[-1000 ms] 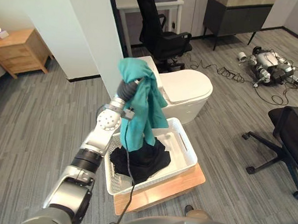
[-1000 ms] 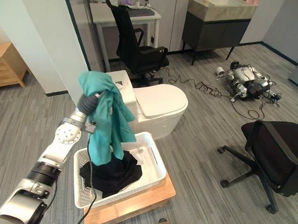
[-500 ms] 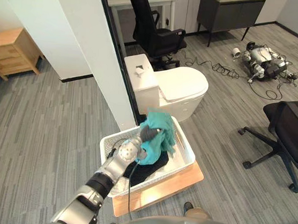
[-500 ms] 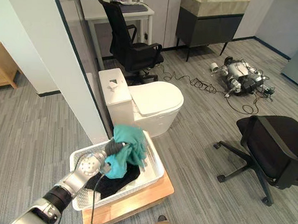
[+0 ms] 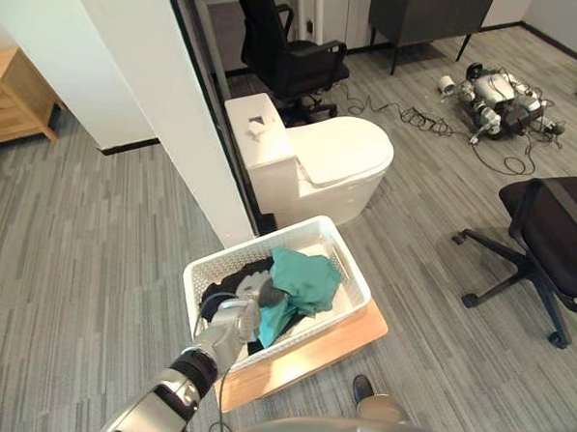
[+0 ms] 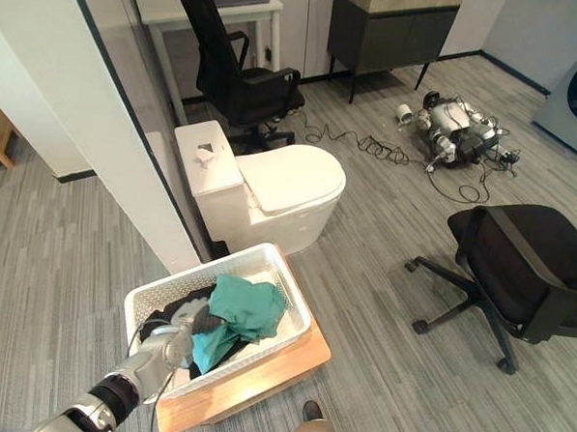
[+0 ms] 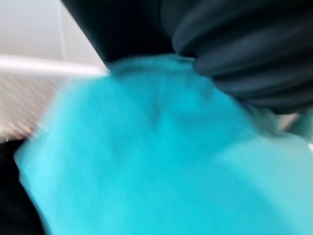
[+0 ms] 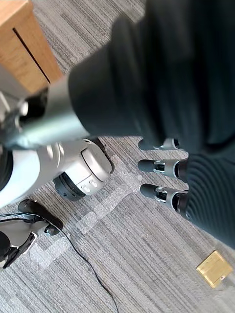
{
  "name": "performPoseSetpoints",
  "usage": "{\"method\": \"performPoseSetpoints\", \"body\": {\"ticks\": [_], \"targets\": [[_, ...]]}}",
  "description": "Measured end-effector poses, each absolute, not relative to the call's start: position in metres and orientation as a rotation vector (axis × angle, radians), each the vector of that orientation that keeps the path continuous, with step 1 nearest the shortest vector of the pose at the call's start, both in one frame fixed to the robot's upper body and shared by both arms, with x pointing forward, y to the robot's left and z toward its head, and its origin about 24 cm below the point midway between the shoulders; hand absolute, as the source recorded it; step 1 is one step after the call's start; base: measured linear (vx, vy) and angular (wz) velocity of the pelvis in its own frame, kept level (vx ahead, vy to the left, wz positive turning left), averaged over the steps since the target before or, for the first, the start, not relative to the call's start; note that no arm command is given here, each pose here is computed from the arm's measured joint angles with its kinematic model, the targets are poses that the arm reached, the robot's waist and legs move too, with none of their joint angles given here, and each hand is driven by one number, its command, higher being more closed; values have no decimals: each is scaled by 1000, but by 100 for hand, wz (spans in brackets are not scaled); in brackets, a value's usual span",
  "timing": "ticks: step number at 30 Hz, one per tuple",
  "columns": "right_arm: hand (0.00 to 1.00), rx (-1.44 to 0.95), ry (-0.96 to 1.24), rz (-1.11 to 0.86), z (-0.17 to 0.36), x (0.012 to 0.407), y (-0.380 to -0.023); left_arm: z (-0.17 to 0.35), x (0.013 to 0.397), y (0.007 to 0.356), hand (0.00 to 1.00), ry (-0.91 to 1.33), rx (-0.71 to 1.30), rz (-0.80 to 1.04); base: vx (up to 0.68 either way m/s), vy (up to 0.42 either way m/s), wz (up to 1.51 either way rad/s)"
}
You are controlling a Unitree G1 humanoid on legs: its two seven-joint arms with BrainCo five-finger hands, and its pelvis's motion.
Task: Tidy the bed and pick cloth on bed and put in laundry
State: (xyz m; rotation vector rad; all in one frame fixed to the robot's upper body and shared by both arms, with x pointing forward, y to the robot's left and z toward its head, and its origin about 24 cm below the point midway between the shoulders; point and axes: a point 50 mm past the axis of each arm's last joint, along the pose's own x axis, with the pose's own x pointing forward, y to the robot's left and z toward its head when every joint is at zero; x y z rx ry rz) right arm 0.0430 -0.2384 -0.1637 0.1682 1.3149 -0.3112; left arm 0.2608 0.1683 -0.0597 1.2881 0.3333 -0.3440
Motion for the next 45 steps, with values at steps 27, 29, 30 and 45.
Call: {"method": "performPoseSetpoints", "body": {"ticks": [27,29,30,45], "targets": [[0,140,1363,-248,-163,37,-240,60,303,228,0,-53,768,69,-46,-63,11],[0,145,1366,-249,-163,34,-242,72,299,244,0,-82,616,146,-23,-43,25],[0,146,1368,-248,-162,33,-242,74,293,254,0,-85,550,187,-4,-30,17],[0,179,1175,-136,-154,57,-250,-101,99,312,0,700,-211,617,-6,-18,14]]}}
